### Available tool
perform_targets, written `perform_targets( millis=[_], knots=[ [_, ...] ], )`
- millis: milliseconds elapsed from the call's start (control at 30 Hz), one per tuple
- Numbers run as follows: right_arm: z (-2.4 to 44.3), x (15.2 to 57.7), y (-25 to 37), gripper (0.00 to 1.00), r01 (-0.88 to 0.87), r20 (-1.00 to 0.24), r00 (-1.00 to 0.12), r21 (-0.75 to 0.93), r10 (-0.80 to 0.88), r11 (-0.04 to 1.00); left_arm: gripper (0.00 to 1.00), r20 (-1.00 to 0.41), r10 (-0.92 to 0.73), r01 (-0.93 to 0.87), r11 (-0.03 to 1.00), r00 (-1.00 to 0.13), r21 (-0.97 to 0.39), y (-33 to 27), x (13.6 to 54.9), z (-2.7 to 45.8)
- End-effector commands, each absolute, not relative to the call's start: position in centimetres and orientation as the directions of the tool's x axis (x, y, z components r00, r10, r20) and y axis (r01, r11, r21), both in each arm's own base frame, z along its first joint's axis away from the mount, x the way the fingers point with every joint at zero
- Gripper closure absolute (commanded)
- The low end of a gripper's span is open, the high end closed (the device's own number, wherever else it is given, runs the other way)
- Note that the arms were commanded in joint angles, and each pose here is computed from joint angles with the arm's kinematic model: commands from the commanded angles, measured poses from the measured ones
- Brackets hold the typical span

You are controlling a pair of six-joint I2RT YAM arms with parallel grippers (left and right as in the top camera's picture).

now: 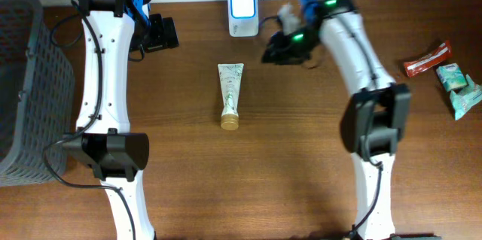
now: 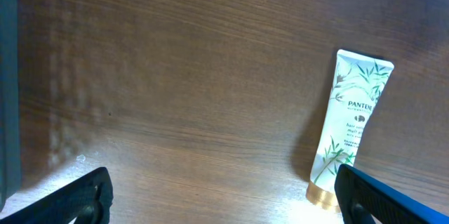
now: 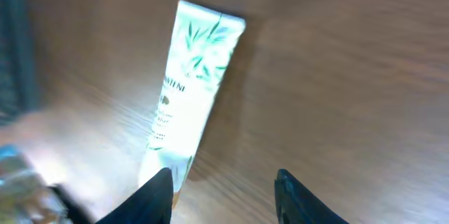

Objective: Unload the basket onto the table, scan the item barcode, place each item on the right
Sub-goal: 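Return right gripper and grasp white Pantene tube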

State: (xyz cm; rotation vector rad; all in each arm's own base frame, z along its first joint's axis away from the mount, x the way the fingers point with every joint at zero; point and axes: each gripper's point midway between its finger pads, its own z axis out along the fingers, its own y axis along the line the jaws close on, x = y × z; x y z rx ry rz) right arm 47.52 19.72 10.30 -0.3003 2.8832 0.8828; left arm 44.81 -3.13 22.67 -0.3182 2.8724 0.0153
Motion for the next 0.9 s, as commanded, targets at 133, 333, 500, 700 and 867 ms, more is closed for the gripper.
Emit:
perform_targets(
  millis=[133,333,500,700,867],
  knots=[
    [6.6,44.4,25.1,0.55,-0.169,-0.129,-0.982,0.256,-0.139,0.952,0.01,-0.27,-0.213,-0.217,0.976,-0.939,-0.016,-3.0,44.7,23.4],
    [3.1,42.9,28.5,0.55,-0.123,-0.121,-0.988,0.287,-0.091,0.95,0.01,-0.269,-0.213,-0.217,0.976,-0.939,-0.016,-3.0,44.7,23.4],
    [1.6,41.5,29.2,0.56,-0.141,-0.095,-0.988,0.289,-0.118,0.947,0.01,-0.27,-0.213,-0.217,0.976,-0.939,-0.016,-3.0,44.7,23.4],
    [2.4,42.4,29.0,0.96,-0.136,-0.119,-0.987,0.292,-0.105,0.947,0.01,-0.269,-0.213,-0.217,0.976,-0.939,-0.016,-3.0,44.7,23.4],
    [9.0,46.3,29.1,0.96,-0.126,-0.192,-0.98,0.435,-0.045,0.892,0.01,-0.269,-0.213,-0.217,0.976,-0.939,-0.016,-3.0,44.7,23.4]
  ],
)
